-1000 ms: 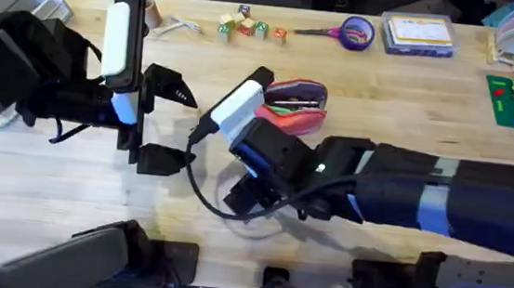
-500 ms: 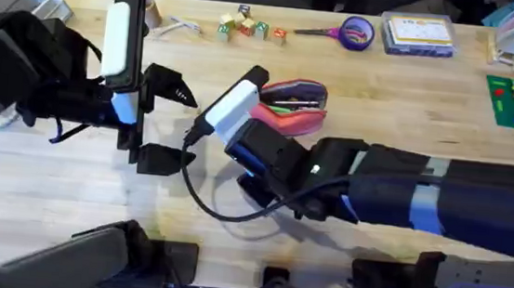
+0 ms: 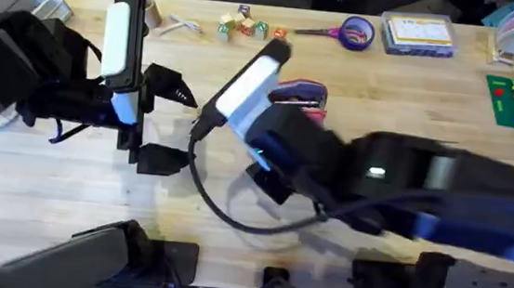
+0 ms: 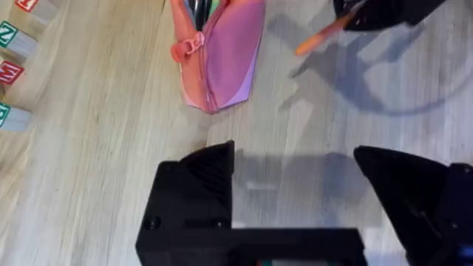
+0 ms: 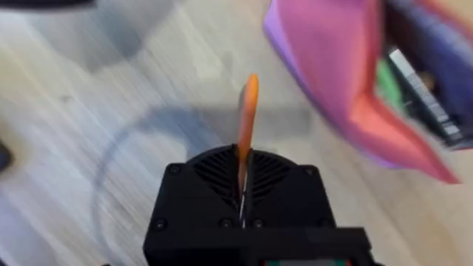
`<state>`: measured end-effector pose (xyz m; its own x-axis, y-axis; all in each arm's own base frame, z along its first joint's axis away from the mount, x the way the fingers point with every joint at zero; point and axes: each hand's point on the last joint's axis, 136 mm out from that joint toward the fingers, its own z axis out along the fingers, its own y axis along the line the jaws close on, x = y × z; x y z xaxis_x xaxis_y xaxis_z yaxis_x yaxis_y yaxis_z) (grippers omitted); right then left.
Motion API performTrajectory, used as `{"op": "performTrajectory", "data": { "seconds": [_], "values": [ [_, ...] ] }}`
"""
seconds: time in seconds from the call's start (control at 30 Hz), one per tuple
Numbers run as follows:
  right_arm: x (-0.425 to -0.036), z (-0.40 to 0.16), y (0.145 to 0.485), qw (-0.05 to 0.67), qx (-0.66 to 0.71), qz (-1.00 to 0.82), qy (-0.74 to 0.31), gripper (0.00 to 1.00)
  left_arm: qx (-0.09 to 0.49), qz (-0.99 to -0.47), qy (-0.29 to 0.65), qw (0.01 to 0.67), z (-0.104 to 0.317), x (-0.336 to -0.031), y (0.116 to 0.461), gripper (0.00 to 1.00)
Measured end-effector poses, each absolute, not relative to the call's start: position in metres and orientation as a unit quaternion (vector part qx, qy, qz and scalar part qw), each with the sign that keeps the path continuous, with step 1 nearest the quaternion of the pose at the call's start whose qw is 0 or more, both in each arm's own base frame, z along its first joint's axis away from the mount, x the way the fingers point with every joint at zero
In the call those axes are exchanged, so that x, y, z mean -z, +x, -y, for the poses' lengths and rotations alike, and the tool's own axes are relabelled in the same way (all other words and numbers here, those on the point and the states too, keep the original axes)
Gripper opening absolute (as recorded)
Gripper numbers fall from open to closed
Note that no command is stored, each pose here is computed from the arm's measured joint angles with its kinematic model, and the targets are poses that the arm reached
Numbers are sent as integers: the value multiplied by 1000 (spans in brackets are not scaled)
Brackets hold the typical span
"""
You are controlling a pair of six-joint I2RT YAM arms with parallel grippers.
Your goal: Unzip the bag, pick up the pens from the table one at a time and place them inside, then zip the bag closed.
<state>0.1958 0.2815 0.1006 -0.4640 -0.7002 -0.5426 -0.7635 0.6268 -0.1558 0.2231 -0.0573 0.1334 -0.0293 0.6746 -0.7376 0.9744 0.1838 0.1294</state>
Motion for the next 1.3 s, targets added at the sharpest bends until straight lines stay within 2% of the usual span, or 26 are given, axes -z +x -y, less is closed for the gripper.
{"op": "performTrajectory", "data": {
  "seconds": [0.2, 0.23, 0.27, 0.43, 0.93, 1.03, 1.3],
  "values": [
    [-161, -276, 203, 376, -57, -807, -452, 31, 214, -685, 602, 351, 57, -133, 223, 993],
    [-168, -273, 206, 390, -46, -799, -456, 31, 214, -685, 602, 351, 57, -133, 223, 993],
    [-181, -257, 221, 416, 34, -755, -505, 31, 214, -685, 602, 351, 57, -133, 223, 994],
    [-188, -248, 238, 427, 91, -715, -546, 31, 214, -685, 602, 351, 57, -133, 223, 993],
    [-189, -213, 286, 398, 170, -588, -684, 31, 214, -685, 602, 351, 57, -133, 223, 993],
    [-171, -211, 295, 365, 183, -540, -736, 32, 214, -685, 602, 351, 57, -133, 223, 993],
    [-145, -216, 311, 332, 201, -487, -782, 31, 216, -686, 601, 349, 58, -134, 222, 993]
  ]
}}
